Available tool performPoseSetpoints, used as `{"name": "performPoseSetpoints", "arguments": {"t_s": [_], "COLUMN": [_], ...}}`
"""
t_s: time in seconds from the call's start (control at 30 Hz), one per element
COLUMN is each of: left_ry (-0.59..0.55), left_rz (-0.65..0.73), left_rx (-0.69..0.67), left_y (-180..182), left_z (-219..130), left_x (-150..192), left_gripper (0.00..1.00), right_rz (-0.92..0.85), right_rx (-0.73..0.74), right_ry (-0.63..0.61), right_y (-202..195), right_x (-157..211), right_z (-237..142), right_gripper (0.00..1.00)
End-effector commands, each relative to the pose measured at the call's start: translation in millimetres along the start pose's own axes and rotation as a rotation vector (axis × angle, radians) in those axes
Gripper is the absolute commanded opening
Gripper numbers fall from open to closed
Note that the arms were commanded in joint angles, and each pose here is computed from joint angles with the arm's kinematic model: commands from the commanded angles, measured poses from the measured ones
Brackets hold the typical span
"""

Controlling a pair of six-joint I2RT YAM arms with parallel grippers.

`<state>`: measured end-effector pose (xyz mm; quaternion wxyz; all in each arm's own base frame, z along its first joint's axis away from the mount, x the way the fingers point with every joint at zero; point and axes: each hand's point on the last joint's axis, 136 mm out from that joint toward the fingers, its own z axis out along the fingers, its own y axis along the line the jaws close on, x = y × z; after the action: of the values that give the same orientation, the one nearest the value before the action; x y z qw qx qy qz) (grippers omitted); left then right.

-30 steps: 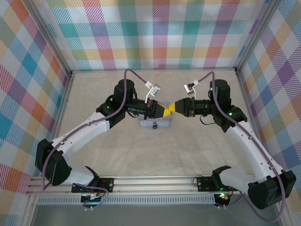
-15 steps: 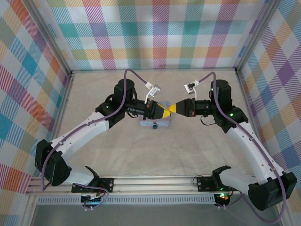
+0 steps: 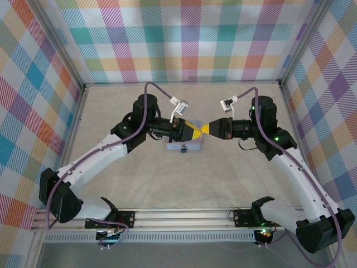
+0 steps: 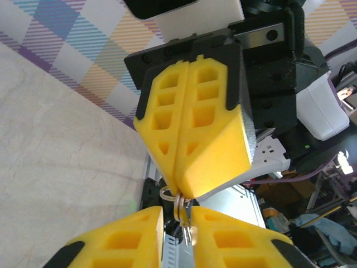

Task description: Unlock a padlock with a key

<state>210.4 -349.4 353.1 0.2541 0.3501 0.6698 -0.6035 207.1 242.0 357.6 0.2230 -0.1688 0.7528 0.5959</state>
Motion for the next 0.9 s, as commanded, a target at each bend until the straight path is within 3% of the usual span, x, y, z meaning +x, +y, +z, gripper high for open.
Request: {"name": "performPoseSetpoints", "arguments": {"t_s": [0.0,0.13,0.23,0.5,0.67,0.87], "left_ry": [-0.026,-0.026,-0.029,-0.119,-0.189,-0.211], "left_rz": [0.032,0.02,0.014,-0.042,-0.226,-0.483], "left_rx": [0.005,0.017,0.017,-0.158,-0.308,-0.286], "left_y": [-6,-4,-4,25,68,99], "left_z": [-6,-3,-3,-14,-27,-23], "left_x": [-5,-6,-6,-11,-15,-21], "left_gripper": [0.15,0.24,0.26,0.49,0.62,0.67], "right_rz": [-0.045,-0.042,-0.044,-0.07,-0.133,-0.32], "right_rx": [-0.019,-0.013,0.006,0.138,0.248,0.455], "right_ry": [-0.013,-0.022,-0.035,-0.087,-0.13,-0.243], "right_y": [14,13,10,-13,-35,-68], "right_x": [-4,-4,-5,-11,-16,-37], "right_z": [-3,-3,-4,-8,-11,-24], "right_gripper": [0.0,0.0,0.0,0.0,0.0,0.0]}}
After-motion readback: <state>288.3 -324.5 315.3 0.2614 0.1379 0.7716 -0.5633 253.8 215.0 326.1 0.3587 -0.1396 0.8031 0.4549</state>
